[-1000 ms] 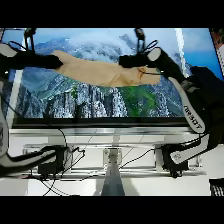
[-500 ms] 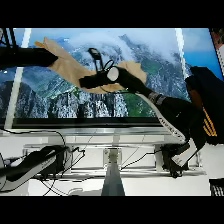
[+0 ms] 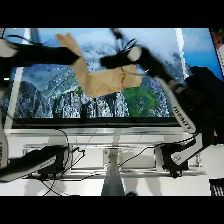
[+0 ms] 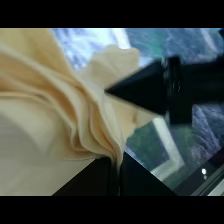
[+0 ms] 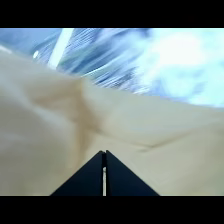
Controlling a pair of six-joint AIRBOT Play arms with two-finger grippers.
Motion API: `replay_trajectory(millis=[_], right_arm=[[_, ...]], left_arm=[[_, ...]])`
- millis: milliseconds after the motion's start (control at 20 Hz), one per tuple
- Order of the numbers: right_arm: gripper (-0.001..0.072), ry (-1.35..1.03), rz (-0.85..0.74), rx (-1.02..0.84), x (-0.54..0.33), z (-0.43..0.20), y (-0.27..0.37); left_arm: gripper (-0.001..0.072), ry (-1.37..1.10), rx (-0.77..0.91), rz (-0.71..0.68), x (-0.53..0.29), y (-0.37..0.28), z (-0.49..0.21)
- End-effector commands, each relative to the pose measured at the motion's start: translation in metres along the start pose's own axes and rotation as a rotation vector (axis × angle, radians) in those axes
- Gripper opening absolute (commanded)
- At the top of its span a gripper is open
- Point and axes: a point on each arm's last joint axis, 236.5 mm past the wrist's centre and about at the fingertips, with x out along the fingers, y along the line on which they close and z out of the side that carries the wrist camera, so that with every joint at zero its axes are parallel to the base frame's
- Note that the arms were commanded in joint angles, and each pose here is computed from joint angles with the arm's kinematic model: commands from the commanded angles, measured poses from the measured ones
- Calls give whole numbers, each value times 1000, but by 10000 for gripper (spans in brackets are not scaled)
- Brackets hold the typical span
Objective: Fold the clothes and pants, and hang the long-sleeved shirts on hangers.
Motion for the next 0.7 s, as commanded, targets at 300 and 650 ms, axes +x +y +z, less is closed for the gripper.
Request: replay_trajectory(millis=[300, 650], right_arm=[[8, -48, -197, 260, -132, 30, -181], [509, -11, -419, 198, -160, 15, -253]], left_arm=[[93, -266, 1, -33, 188, -102, -1], [708, -268, 65, -28, 185, -109, -1]])
